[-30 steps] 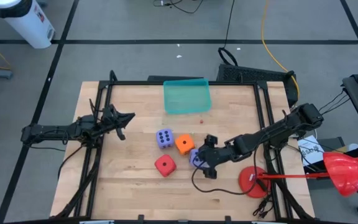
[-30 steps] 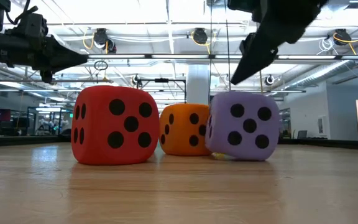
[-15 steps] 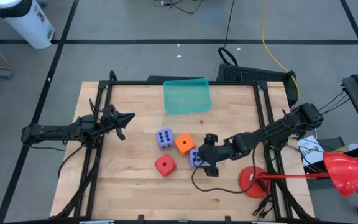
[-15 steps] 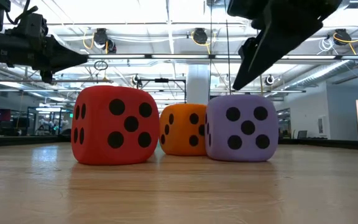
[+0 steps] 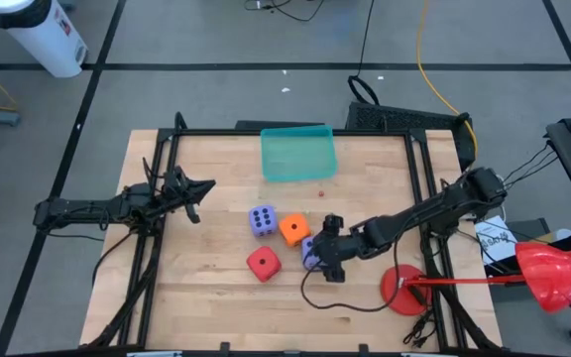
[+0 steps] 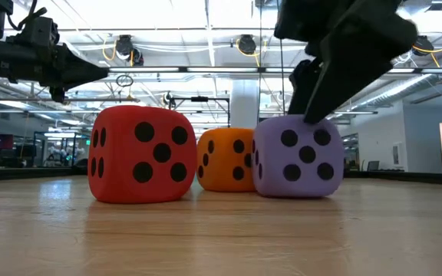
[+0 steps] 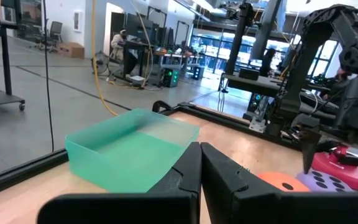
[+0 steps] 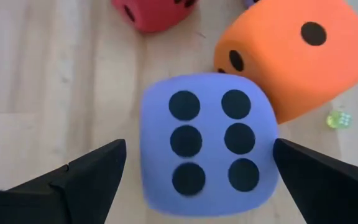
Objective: Pick & Place Dice
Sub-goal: Put the right big violet dice into the green bin
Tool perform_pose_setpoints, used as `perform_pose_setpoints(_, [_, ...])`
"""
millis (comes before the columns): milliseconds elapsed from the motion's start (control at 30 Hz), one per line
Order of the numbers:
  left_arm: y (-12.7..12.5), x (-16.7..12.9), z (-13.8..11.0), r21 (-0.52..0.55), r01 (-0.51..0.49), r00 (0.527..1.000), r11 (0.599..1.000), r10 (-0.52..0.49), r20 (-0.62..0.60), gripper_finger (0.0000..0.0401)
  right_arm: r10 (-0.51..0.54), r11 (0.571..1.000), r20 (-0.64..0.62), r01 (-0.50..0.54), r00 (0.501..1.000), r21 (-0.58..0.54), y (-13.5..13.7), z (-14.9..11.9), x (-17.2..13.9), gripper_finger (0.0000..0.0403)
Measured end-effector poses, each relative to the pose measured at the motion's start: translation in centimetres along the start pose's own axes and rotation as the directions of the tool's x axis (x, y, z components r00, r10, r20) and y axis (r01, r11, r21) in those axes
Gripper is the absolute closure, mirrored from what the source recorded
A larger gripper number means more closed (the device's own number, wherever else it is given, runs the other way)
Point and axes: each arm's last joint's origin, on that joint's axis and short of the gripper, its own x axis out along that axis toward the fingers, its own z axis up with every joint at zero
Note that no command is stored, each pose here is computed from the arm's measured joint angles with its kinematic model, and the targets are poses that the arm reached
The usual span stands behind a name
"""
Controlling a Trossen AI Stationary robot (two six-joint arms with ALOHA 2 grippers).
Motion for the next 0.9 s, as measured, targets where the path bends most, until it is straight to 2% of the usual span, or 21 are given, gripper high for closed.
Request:
perform_pose_setpoints(133, [0.0, 0.0, 0.0, 0.000, 0.000, 1.000, 1.000, 0.000, -0.001, 0.0391, -0.046, 0.999, -0.019, 0.046, 0.999, 0.021, -0.7, 0.0, 1.0, 0.0003])
perform_pose_setpoints(333, [0.0, 0.0, 0.0, 0.000, 0.000, 1.000, 1.000, 0.000, -0.001, 0.0391, -0.012, 0.999, -0.032, 0.013, 0.999, 0.030, -0.9, 0.0, 1.2, 0.0003])
perform_pose_setpoints(567, [0.0, 0.0, -0.1, 0.005, -0.002, 1.000, 1.000, 0.002, -0.015, 0.0391, 0.085, 0.996, 0.042, -0.084, 0.996, -0.016, 1.8, 0.0, -0.2, 0.0003])
perform_pose_setpoints(700, [0.0, 0.0, -0.2, 0.008, -0.004, 1.000, 1.000, 0.004, -0.022, 0.0391, 0.067, 0.995, 0.102, -0.059, 0.993, -0.077, 2.7, 0.0, -1.2, 0.0003])
perform_pose_setpoints(900, [0.0, 0.0, -0.2, 0.005, -0.004, 1.000, 1.000, 0.004, -0.022, 0.0391, 0.033, 0.997, 0.126, -0.023, 0.991, -0.073, 2.7, 0.1, -1.5, 0.0003])
